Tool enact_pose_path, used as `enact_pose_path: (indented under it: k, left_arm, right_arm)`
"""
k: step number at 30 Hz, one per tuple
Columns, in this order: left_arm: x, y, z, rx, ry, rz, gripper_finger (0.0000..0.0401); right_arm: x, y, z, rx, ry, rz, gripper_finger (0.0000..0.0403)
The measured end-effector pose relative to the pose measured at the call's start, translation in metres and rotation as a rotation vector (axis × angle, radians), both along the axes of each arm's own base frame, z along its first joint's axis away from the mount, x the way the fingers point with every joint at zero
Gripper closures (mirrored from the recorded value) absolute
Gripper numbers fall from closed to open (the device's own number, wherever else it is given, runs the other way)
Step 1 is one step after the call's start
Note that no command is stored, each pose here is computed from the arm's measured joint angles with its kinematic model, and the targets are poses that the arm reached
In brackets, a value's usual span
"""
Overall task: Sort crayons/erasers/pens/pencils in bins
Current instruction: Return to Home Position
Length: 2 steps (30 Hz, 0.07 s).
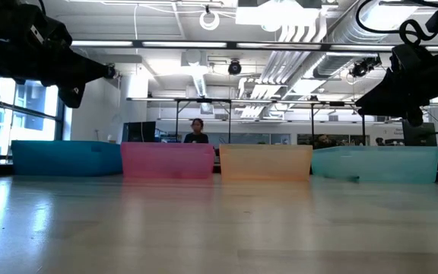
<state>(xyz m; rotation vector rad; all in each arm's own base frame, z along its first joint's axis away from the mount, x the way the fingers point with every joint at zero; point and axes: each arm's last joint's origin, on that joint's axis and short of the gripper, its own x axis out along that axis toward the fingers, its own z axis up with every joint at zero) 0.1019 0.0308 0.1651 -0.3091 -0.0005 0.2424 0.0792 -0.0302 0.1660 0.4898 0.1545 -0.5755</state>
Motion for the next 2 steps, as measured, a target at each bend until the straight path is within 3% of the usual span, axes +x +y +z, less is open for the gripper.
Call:
enact_pose_path:
  k: [2]
  left_arm:
    - [0.0, 0.0, 0.0, 0.0, 0.0, 0.0, 0.0398]
  right_arm:
    - [0.0, 0.0, 0.0, 0.0, 0.0, 0.0, 0.0284]
